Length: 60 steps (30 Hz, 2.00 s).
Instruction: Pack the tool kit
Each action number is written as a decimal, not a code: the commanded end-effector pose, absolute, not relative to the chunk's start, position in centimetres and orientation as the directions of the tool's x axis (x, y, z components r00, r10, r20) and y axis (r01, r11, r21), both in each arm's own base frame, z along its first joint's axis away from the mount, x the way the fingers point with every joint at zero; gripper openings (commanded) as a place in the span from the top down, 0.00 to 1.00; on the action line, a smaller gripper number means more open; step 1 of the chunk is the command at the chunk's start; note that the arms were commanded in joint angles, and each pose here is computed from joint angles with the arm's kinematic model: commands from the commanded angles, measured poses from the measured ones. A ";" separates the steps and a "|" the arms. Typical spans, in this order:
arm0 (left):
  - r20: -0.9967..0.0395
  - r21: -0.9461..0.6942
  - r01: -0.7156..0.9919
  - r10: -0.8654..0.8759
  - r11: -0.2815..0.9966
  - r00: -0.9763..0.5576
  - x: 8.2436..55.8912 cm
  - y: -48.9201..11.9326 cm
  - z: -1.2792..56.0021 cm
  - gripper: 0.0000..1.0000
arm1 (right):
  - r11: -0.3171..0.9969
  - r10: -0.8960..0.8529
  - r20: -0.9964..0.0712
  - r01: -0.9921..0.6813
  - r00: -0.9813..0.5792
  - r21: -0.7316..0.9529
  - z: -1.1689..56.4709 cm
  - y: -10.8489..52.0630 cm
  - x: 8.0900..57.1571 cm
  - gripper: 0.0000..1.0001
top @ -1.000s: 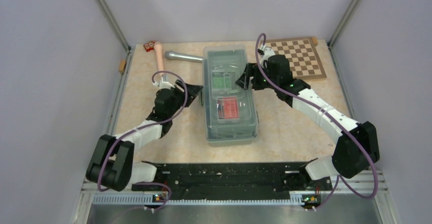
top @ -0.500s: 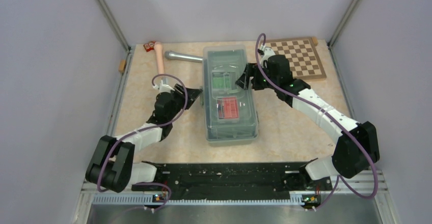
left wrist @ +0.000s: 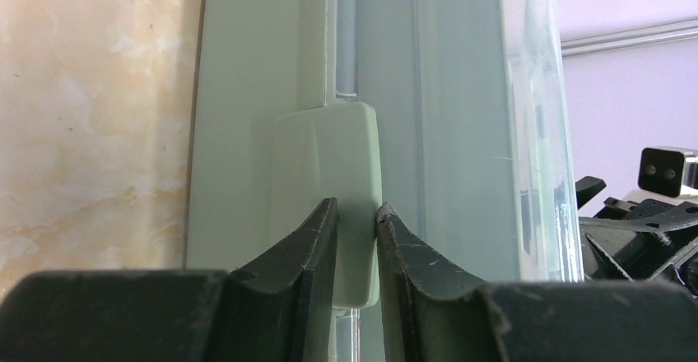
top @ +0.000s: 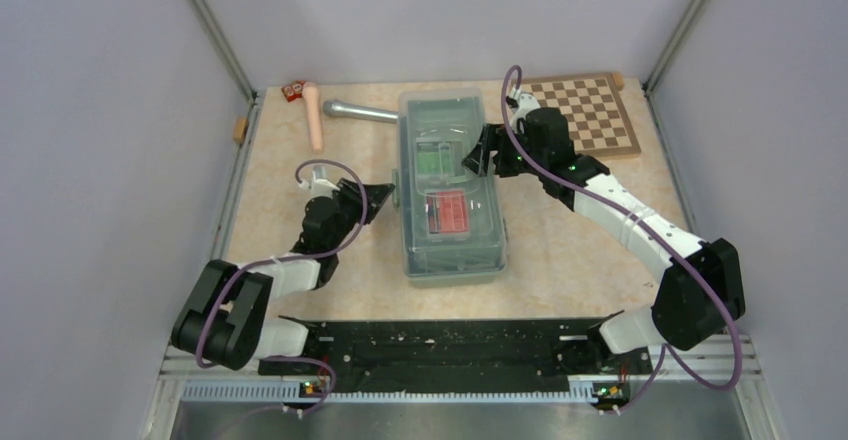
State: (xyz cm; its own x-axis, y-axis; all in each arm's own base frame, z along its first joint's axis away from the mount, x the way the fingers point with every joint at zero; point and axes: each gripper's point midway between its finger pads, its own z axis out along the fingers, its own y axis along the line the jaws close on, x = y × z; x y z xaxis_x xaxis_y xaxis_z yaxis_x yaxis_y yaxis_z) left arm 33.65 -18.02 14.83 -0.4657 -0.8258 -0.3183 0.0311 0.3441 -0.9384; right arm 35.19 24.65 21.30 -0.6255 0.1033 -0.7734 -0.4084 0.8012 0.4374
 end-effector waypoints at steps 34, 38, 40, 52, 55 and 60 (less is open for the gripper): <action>-0.112 -0.994 0.081 -0.623 0.078 -0.774 31.3 -26.3 13.4 0.35 | 0.775 0.034 -0.726 -0.441 -0.687 0.454 18.2 25.6 33.5 0.28; -0.111 -0.994 0.075 -0.617 0.084 -0.779 31.3 -26.6 13.1 0.32 | 0.776 0.031 -0.726 -0.441 -0.687 0.451 18.1 25.5 33.6 0.29; -0.113 -0.993 0.077 -0.609 0.085 -0.785 31.3 -27.0 13.0 0.28 | 0.774 0.031 -0.726 -0.443 -0.687 0.452 18.1 25.6 33.7 0.30; -0.101 -0.995 0.083 -0.584 0.057 -0.806 31.3 -28.5 13.2 0.31 | 0.757 0.022 -0.727 -0.463 -0.686 0.461 18.1 26.0 33.5 0.31; -0.087 -0.996 0.083 -0.594 0.034 -0.800 31.2 -28.4 13.9 0.37 | 0.757 0.022 -0.728 -0.464 -0.685 0.460 18.2 26.0 33.5 0.32; -0.108 -0.994 0.097 -0.618 0.052 -0.779 31.1 -27.8 14.9 0.51 | 0.760 0.021 -0.732 -0.465 -0.681 0.455 18.2 25.8 33.4 0.32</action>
